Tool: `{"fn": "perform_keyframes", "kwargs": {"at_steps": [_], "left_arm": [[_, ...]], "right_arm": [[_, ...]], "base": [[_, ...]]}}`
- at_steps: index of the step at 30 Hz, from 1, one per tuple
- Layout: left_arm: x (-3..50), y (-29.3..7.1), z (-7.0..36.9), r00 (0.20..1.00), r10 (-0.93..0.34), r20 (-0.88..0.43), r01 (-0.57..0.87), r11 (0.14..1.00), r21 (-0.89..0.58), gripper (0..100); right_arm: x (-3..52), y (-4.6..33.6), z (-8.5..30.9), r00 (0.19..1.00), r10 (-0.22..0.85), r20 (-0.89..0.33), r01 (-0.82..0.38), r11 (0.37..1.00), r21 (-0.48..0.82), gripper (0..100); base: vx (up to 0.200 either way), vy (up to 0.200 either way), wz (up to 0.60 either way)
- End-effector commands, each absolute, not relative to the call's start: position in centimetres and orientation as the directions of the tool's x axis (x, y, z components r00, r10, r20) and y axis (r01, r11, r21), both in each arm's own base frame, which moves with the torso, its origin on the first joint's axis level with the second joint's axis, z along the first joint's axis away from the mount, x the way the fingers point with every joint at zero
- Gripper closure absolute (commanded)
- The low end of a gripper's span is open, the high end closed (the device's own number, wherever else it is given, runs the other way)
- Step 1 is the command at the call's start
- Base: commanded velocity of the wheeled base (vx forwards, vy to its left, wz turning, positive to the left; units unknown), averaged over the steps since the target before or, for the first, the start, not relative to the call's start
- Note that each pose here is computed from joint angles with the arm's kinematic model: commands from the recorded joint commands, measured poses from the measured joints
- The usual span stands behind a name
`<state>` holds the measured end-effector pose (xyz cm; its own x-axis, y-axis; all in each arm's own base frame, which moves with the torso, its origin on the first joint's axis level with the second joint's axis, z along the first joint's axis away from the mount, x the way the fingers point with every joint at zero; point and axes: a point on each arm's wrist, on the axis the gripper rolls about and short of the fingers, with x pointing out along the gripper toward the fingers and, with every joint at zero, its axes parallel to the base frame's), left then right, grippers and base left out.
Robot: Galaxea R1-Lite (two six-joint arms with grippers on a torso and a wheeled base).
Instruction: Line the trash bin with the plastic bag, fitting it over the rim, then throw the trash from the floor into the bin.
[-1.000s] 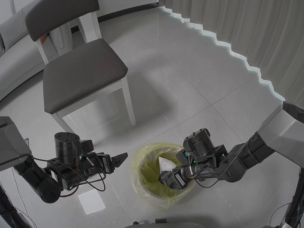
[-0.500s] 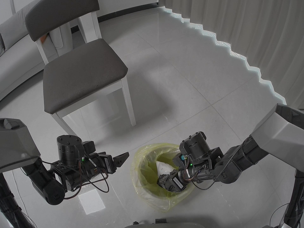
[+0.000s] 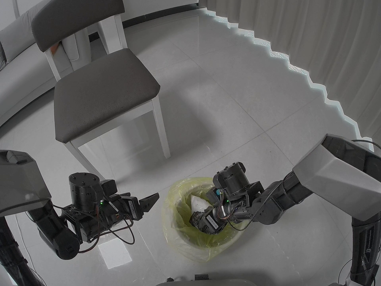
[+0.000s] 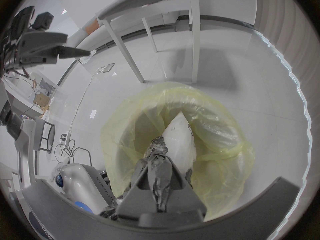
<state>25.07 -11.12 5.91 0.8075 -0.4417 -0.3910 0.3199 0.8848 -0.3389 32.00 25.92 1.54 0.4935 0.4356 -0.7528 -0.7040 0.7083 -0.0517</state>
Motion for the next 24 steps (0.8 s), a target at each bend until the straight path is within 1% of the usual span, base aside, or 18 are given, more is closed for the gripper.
{"fn": "perform_keyframes", "kwargs": {"at_steps": [1,8,12,17,24], "left_arm": [[24.7,-10.6,5.7,0.808,-0.437,-0.395,0.312,0.886,-0.342,0],[24.6,-10.0,5.6,0.807,-0.447,-0.387,0.317,0.880,-0.355,0],[24.6,-9.9,5.6,0.807,-0.447,-0.385,0.317,0.879,-0.355,0],[24.7,-10.0,5.7,0.809,-0.448,-0.381,0.319,0.879,-0.355,0],[24.7,-9.9,5.5,0.807,-0.447,-0.387,0.317,0.879,-0.355,0]], "right_arm": [[31.5,25.5,-0.4,0.456,0.405,-0.793,-0.706,0.707,-0.045,100],[30.9,24.4,0.5,0.446,0.386,-0.807,-0.702,0.710,-0.049,100],[32.2,25.2,1.0,0.473,0.403,-0.783,-0.693,0.719,-0.049,100],[33.6,26.1,-1.0,0.456,0.388,-0.801,-0.692,0.720,-0.045,100],[33.2,25.5,-2.6,0.414,0.350,-0.840,-0.694,0.718,-0.043,100]], "base": [[0.000,0.000,0.00],[0.000,0.000,0.00],[0.000,0.000,0.00],[0.000,0.000,0.00],[0.000,0.000,0.00]]}}
